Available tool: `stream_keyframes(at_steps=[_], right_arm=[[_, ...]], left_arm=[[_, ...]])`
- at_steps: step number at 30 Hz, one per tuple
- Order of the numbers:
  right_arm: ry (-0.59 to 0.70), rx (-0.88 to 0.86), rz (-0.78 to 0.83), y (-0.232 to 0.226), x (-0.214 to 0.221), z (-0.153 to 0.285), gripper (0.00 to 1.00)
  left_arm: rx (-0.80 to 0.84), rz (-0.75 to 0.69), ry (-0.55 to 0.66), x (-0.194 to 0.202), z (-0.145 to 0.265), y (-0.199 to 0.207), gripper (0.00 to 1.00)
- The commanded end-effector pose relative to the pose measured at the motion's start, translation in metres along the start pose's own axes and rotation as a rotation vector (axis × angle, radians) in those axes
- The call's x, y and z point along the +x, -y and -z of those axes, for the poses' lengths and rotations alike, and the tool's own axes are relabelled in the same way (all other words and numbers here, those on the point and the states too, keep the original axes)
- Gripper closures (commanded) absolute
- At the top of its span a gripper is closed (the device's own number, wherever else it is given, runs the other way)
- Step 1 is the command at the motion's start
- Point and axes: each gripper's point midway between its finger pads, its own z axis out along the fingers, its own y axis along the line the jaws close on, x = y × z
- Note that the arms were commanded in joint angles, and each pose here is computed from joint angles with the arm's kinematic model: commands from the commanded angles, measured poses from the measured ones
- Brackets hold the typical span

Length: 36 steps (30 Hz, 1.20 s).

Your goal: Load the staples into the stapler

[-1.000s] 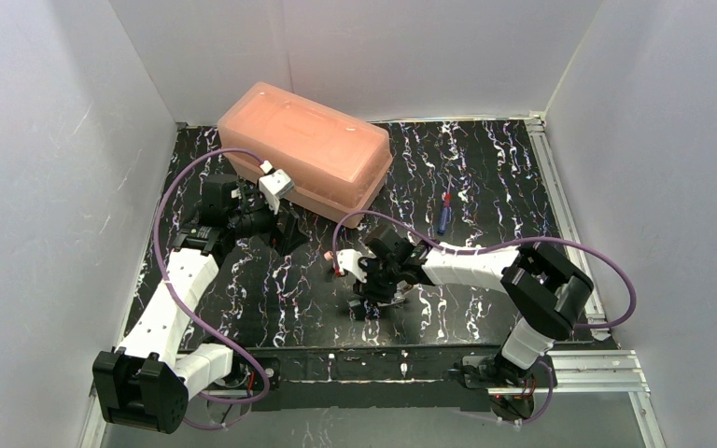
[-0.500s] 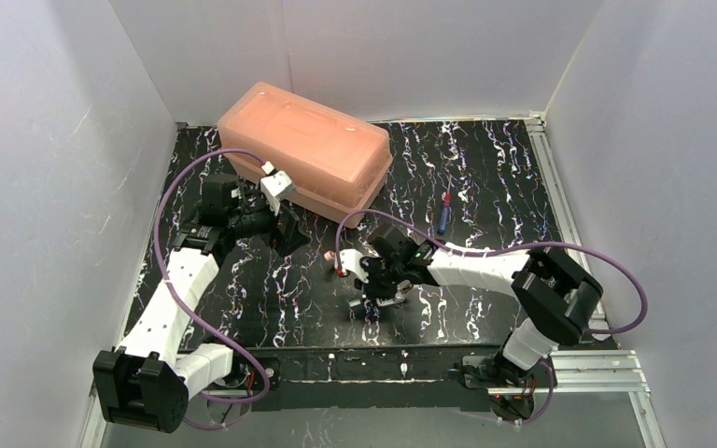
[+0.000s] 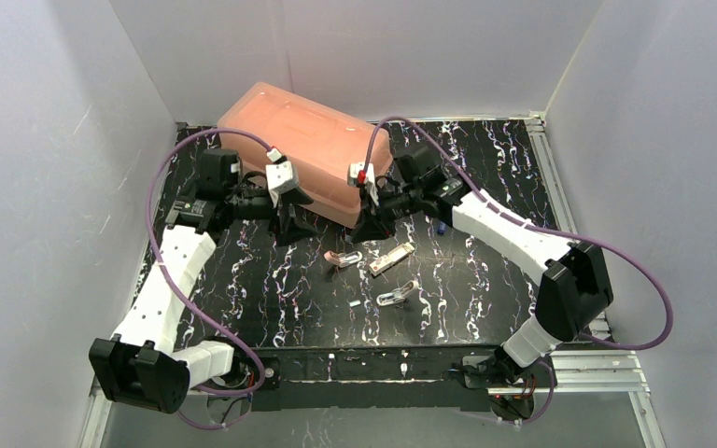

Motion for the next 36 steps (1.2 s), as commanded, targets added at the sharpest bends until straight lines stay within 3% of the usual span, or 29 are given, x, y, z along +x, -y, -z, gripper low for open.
stream_keyframes(at_steps=[1,7,16,36], right_arm=[[0.100,-0.207,-0.080,-0.043,-0.046,0.011,0.86],[0.154,-0.287,-0.150,-0.047,-0.064,0.027,0.86],[0.207,-0.351,-0.202,-0.056,-0.068,0.037,0.86],[0.239,-0.395,-0.287,-0.055,-0.067,0.039,0.86]], left_arm=[[0.150,-0.179,0.060,-0.044,0.004,0.027,0.31],[0.286,-0.340,-0.031,-0.051,-0.009,0.048,0.35],[0.430,-0.426,-0.021,-0.055,-0.021,0.077,0.41],[0.430,-0.496,-0.129,-0.036,-0.043,0.065,0.65]])
